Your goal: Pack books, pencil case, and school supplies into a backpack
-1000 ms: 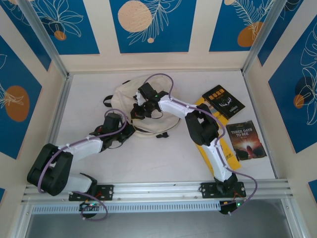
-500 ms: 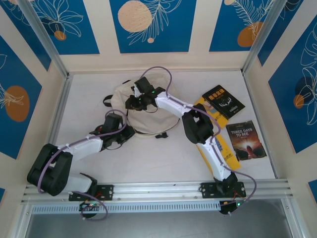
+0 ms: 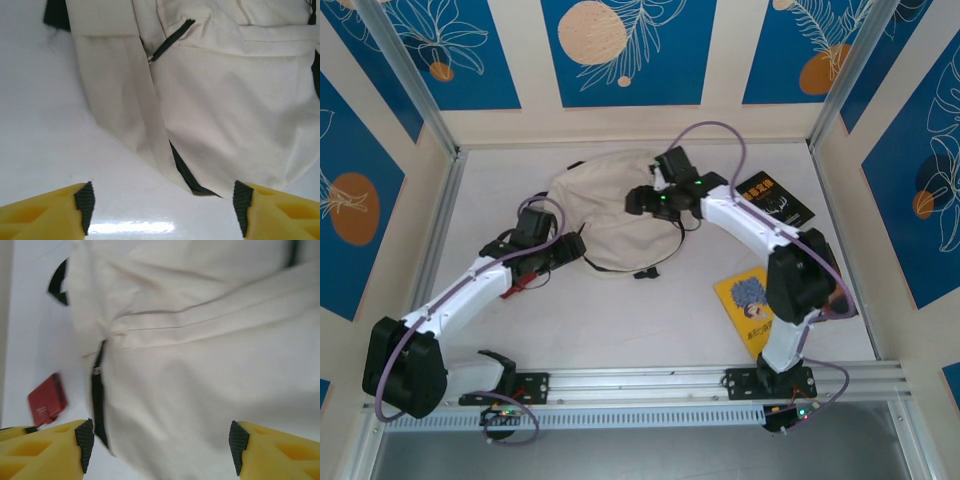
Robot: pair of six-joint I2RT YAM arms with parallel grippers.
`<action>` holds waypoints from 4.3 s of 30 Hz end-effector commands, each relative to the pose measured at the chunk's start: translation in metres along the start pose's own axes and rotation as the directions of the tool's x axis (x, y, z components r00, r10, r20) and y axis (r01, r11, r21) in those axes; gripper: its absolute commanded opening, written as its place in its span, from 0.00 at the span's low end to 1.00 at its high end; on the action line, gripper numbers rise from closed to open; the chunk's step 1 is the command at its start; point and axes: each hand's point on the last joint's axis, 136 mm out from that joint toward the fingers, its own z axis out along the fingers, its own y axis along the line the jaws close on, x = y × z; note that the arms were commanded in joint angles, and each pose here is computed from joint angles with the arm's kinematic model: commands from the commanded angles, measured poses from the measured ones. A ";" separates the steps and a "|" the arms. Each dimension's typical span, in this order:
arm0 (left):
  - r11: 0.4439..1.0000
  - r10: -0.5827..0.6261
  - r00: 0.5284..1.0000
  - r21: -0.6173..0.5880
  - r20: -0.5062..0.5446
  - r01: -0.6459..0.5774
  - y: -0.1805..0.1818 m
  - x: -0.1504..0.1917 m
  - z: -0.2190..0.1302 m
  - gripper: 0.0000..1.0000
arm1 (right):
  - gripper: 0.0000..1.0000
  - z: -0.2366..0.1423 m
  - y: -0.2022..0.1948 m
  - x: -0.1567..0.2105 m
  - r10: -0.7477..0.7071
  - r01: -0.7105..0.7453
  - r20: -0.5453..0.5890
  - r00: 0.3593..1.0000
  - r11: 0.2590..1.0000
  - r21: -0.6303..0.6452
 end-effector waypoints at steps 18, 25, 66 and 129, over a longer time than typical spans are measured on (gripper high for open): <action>0.983 0.167 0.985 0.075 0.043 -0.170 -0.035 -0.034 -0.001 1.00 | 0.75 -0.054 -0.211 0.182 0.562 -0.443 -0.101 0.821 0.739 0.508; 0.980 0.166 0.986 0.108 0.027 -0.168 -0.039 -0.029 0.002 1.00 | 0.74 -0.023 -0.201 0.189 0.593 -0.483 -0.150 0.791 0.756 0.441; 0.932 0.304 0.909 0.287 -0.283 -0.223 -0.188 0.106 0.046 0.92 | 0.71 -0.037 -0.238 0.165 0.584 -0.474 -0.209 0.784 0.781 0.407; 0.788 0.399 0.776 0.615 -0.489 -0.018 -0.265 0.168 0.050 0.48 | 0.31 -0.022 -0.166 0.196 0.498 -0.430 -0.348 0.795 0.866 0.257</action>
